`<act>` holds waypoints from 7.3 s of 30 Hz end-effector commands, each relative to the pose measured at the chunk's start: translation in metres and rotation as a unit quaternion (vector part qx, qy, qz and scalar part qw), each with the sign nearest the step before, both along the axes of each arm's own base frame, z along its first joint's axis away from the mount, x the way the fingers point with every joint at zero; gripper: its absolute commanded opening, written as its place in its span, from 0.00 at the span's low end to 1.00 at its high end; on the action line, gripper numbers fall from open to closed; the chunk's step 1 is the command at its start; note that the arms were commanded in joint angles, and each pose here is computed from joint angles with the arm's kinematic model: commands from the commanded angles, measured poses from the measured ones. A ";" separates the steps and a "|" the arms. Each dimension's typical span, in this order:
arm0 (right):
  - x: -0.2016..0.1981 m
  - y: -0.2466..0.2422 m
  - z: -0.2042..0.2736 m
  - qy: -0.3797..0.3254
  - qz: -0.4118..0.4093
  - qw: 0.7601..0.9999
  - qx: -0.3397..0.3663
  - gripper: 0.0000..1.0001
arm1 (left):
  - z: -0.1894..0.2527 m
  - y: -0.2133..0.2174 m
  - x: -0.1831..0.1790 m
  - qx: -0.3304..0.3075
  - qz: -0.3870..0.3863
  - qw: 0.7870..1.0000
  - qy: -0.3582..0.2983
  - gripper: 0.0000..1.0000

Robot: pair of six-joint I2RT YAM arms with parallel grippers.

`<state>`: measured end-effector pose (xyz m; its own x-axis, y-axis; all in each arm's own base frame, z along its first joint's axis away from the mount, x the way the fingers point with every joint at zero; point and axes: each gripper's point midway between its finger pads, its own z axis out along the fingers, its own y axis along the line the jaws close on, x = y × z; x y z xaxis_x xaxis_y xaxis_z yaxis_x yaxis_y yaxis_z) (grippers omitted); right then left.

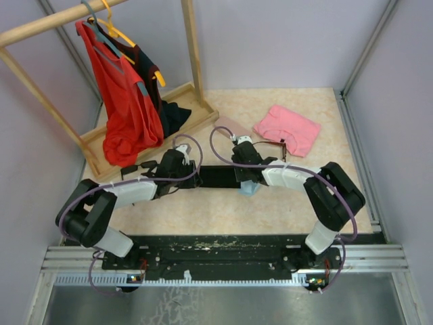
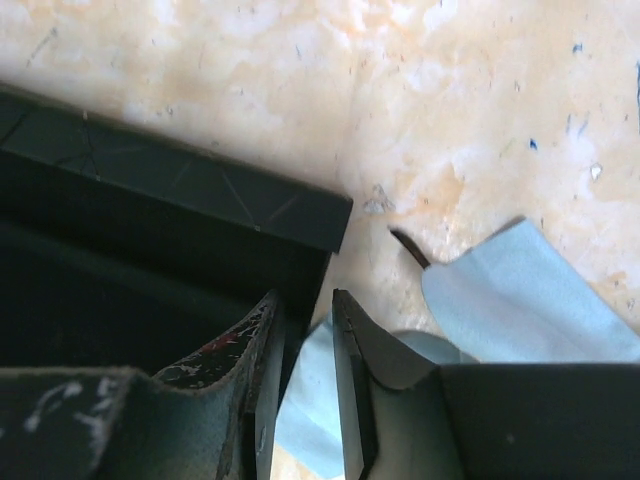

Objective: Organize the sunglasses
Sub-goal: Adjust the sunglasses case at the center of the board, then pick up the glasses cleaning cloth from the center of the board, then place the glasses cleaning cloth at the center of the board, then adjust the glasses cleaning cloth at the center of the board.

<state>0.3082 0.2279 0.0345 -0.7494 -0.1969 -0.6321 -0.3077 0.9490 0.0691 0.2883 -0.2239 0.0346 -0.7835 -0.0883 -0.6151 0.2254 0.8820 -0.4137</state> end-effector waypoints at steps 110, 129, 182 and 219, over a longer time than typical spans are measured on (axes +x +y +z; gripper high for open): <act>0.005 -0.152 0.058 -0.099 -0.288 0.945 0.116 0.00 | 0.111 0.055 0.007 -0.060 0.104 0.987 -0.106 0.50; -0.030 -0.046 0.187 -0.168 -0.032 0.956 0.238 0.00 | 0.137 0.070 0.000 -0.062 0.133 0.980 -0.137 0.51; -0.075 -0.008 0.029 -0.008 -0.155 0.963 0.219 0.11 | 0.054 0.022 -0.043 -0.052 0.057 0.997 -0.012 0.59; -0.107 -0.072 0.038 -0.064 -0.192 0.955 0.218 0.41 | -0.016 -0.078 -0.123 0.164 0.016 0.985 0.043 0.45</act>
